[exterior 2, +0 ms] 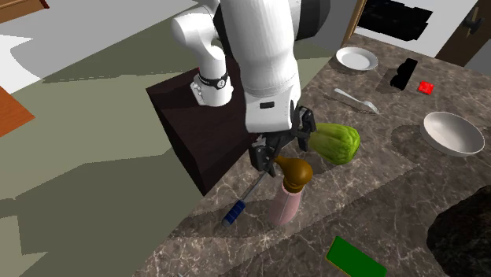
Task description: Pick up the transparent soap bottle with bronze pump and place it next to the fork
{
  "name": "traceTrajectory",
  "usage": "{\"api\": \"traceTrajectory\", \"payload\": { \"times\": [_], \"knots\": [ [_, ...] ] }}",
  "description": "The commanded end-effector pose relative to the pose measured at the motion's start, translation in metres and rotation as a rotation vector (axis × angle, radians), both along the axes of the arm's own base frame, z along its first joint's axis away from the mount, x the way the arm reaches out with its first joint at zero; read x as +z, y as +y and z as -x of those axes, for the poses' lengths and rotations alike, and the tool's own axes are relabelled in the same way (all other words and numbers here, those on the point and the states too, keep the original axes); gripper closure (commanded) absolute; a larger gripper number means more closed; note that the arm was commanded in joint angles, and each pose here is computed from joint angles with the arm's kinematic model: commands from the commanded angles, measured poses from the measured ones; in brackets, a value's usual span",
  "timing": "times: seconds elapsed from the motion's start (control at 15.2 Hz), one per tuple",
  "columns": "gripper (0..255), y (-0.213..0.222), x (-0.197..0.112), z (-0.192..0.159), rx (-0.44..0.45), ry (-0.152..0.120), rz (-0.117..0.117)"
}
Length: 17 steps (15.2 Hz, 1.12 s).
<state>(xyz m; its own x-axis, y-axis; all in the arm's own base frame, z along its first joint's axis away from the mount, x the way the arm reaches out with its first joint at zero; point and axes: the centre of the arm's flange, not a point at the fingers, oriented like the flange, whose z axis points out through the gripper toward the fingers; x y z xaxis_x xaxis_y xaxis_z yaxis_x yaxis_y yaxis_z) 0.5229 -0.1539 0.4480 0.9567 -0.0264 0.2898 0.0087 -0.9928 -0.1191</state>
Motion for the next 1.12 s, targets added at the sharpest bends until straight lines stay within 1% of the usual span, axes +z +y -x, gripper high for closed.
{"api": "traceTrajectory", "payload": {
  "times": [0.0,0.13,0.66,0.73,1.06],
  "knots": [
    [0,0.001,-0.010,-0.004,0.000,-0.001,0.000],
    [0,0.003,-0.022,-0.008,0.000,-0.001,0.000],
    [0,0.003,-0.022,-0.008,0.000,-0.001,0.000],
    [255,0.003,-0.022,-0.008,0.000,-0.001,0.000],
    [255,0.003,-0.022,-0.008,0.000,-0.001,0.000]
  ]
}}
